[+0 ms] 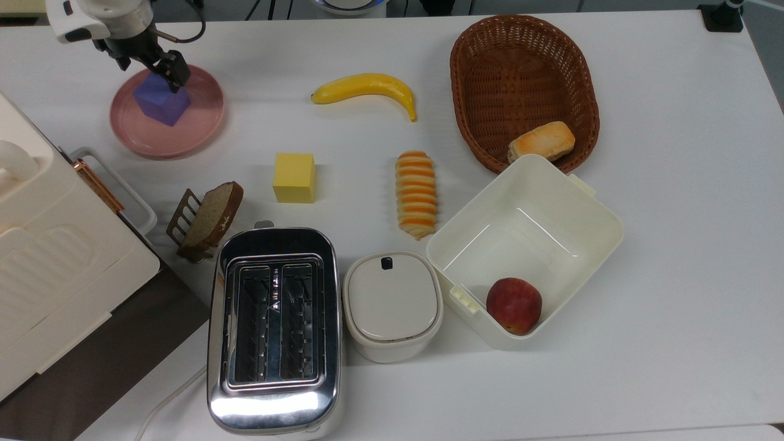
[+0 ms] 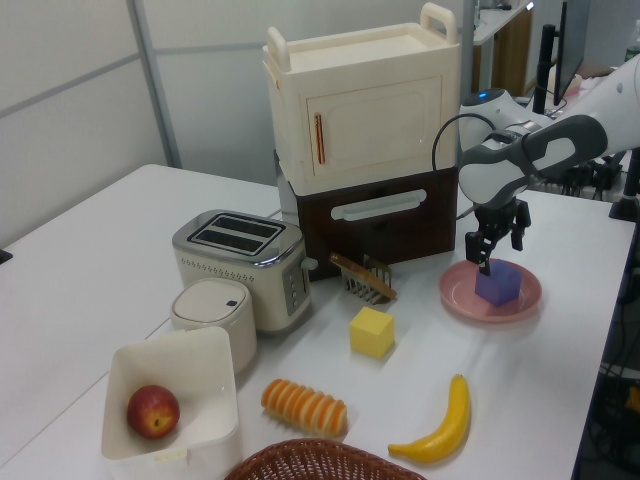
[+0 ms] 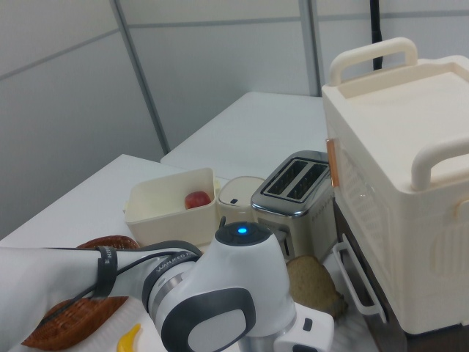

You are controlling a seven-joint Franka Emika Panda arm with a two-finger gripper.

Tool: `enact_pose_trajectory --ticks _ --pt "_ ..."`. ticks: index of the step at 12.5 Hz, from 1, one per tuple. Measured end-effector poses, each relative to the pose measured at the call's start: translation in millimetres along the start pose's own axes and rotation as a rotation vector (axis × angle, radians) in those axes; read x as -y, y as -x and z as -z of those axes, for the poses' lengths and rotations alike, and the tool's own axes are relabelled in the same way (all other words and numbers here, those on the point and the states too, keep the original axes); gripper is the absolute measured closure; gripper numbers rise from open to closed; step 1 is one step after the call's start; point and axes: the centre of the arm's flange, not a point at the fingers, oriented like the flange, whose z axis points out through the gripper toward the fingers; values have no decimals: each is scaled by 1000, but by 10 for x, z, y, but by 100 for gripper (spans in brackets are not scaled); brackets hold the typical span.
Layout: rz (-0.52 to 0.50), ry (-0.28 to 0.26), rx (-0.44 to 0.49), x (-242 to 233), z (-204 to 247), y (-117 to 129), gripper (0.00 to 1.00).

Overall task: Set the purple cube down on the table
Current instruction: 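Close the gripper on the purple cube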

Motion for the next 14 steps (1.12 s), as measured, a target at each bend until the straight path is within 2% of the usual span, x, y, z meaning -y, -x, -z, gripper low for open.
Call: enact_pose_trajectory --ticks 12,14 --pt "11 -2 -37 49 -342 -168 0" --pt "1 -3 -30 -5 -394 -164 9"
